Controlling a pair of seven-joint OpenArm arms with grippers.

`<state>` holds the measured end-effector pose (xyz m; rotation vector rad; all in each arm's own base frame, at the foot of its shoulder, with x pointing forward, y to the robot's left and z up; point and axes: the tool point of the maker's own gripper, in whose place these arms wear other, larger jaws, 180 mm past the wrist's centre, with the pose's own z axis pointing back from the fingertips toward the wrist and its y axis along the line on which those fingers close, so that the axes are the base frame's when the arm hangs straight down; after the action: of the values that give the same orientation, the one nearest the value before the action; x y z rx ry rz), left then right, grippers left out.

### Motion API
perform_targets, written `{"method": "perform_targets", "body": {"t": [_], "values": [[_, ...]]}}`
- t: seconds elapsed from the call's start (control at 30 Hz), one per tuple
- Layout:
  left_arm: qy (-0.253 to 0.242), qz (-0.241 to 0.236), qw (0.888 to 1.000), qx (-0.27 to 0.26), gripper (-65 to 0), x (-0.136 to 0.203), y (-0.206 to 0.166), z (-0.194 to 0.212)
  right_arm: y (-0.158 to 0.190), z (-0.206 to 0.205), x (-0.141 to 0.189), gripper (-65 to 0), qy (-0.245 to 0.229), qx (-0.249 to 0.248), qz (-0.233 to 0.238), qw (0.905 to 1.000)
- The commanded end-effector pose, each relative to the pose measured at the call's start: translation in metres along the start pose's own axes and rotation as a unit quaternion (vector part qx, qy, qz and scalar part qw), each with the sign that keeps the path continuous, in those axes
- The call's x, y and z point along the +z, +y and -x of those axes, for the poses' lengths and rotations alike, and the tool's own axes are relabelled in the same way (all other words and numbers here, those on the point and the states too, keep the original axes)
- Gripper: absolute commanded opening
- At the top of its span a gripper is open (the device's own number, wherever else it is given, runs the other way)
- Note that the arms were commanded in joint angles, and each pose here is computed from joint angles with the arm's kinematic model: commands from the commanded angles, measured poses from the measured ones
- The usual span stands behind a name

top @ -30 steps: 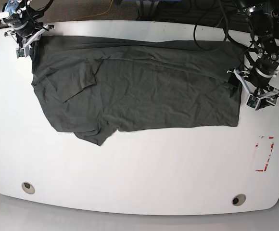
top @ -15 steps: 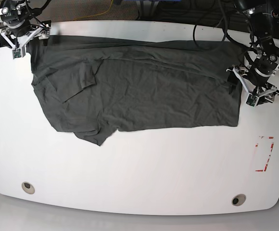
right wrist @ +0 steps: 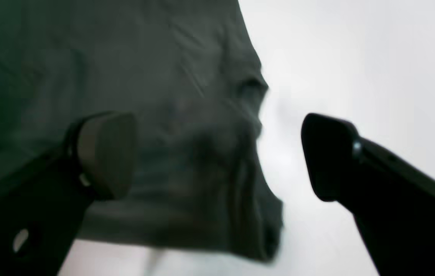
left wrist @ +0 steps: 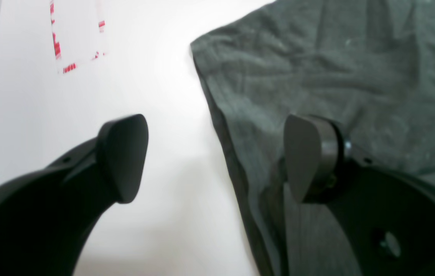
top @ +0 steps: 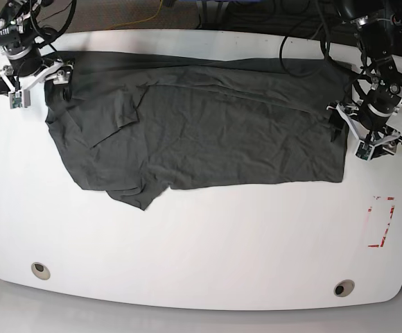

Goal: Layout the t-shirt on the table in an organized manner, then fold the t-shirt properly
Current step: 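Release the right gripper and move it inward over the shirt body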

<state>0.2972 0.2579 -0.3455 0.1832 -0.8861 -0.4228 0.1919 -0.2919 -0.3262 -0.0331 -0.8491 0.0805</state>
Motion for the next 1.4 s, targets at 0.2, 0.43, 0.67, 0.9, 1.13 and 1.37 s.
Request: {"method": "perform_targets", "body": {"t": [0.2,0.43,0.67,0.9,1.13,1.37], "values": [[-0.028,-0.011,1.000,-0.003,-12.7,0.002,0.009,-0.017,0.082,-0.036,-0.016,-29.4,-0.044,0.014,-0.167,0.9849],[-0.028,-0.012,1.000,-0.004,-12.7,0.002,0.010,-0.018,0.157,-0.032,-0.017,-65.0,-0.035,0.020,-0.283,0.9582],[-0.027,-0.012,1.000,-0.004,-12.7,0.002,0.010,-0.017,0.221,-0.013,-0.006,-62.0,-0.002,0.061,-0.382,0.9221],[-0.026,-0.012,1.000,-0.004,-12.7,0.002,0.011,-0.017,0.256,0.005,0.008,-62.0,0.024,0.091,-0.438,0.8939],[-0.026,-0.013,1.000,-0.005,-12.7,0.002,0.011,-0.016,0.260,0.016,0.013,-62.0,0.043,0.121,-0.456,0.8805],[-0.026,-0.013,1.000,-0.005,-12.7,0.002,0.011,-0.016,0.258,0.030,0.013,-62.0,0.069,0.149,-0.464,0.8704]]}}
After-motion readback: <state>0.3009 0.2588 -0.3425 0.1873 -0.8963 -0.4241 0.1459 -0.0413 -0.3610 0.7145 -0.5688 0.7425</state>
